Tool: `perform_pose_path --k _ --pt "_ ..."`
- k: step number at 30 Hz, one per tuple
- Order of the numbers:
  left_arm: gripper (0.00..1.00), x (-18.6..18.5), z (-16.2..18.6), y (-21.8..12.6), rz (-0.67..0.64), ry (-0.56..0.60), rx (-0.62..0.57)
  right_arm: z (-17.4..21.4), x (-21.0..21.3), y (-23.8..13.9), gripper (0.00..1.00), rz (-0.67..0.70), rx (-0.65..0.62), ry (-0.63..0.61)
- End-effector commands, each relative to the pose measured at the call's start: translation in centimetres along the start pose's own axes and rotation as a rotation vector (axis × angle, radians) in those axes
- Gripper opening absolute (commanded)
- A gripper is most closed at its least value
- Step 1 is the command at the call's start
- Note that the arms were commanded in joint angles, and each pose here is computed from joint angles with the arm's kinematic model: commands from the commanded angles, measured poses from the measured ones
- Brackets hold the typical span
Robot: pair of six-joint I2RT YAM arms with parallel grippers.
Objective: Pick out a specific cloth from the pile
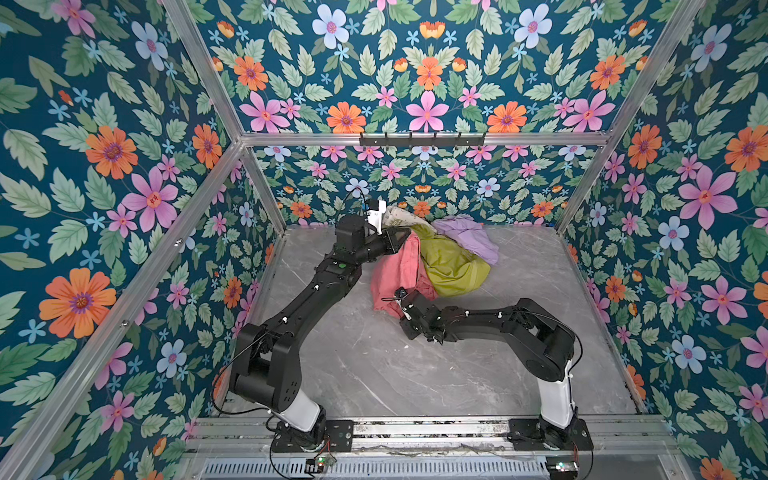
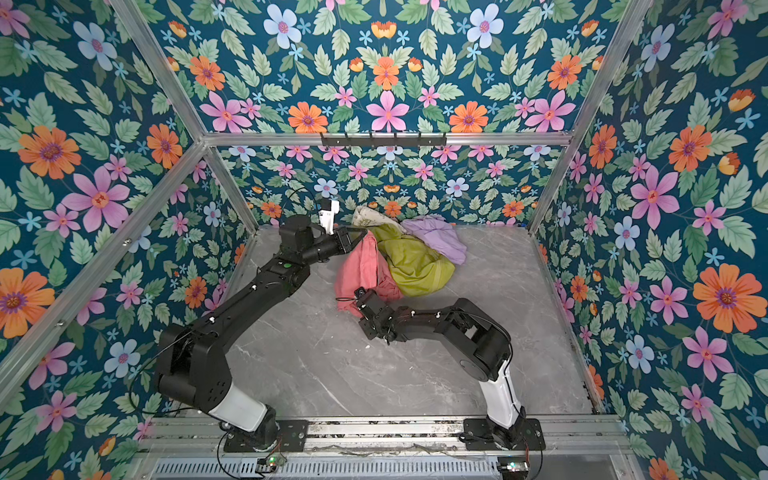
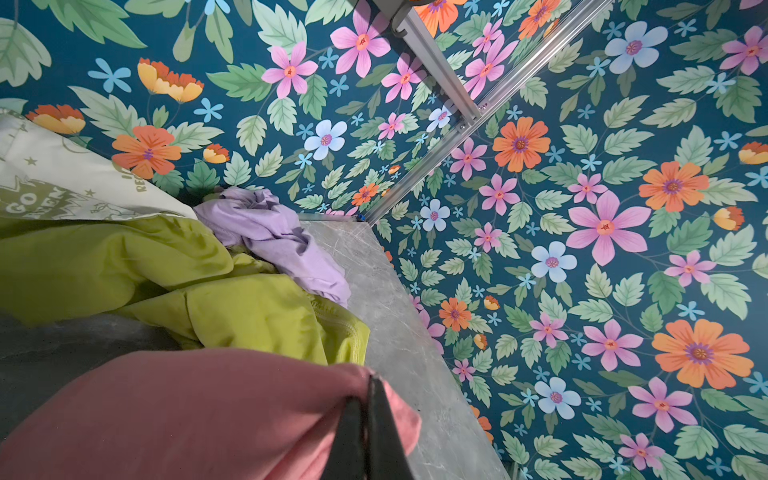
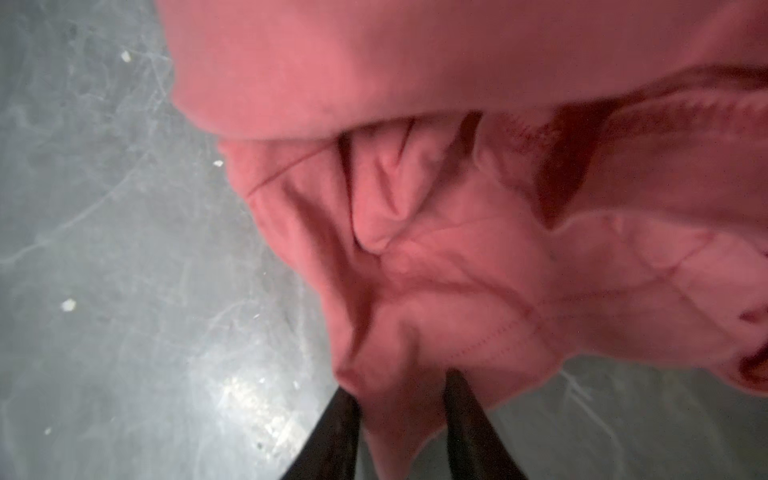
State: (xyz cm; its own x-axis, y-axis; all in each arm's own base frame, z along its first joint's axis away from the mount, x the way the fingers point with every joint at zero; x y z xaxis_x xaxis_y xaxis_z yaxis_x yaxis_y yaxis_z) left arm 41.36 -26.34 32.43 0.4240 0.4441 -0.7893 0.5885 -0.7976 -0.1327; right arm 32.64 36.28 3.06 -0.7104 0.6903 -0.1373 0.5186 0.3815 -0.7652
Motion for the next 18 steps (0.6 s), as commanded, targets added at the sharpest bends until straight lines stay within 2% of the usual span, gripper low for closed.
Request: perform_pose_path --k 1,6,18 --pt "0.00 -0.8 -0.7 -0.1 0.026 0.036 -0.026 1.6 -0.4 0.2 0.21 0.031 0.063 -0.007" --pt "0.00 -0.7 -0.8 -0.2 0.023 0.038 -0.030 0.8 -0.5 -0.5 0.00 0.029 0.042 0.006" --pt "0.00 -0.2 -1.7 -0.4 0.013 0.042 -0.043 -4.2 -1.8 -6.4 0.00 0.038 -0.109 0.032"
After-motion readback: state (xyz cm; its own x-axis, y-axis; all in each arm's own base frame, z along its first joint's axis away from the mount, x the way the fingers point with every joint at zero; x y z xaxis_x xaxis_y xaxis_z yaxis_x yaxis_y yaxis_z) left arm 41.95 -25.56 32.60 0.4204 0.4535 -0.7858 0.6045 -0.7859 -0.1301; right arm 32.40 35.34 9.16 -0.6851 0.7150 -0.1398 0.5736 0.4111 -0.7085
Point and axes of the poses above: each gripper's point midway between its finger pads, its own y axis out along the fingers, its own x axis along the line the jaws close on, z = x × y, the point moved 1 cm from there along -y, back along the fingers, and after that the axes turned 11 degrees about -y, right-handed, at the moved point
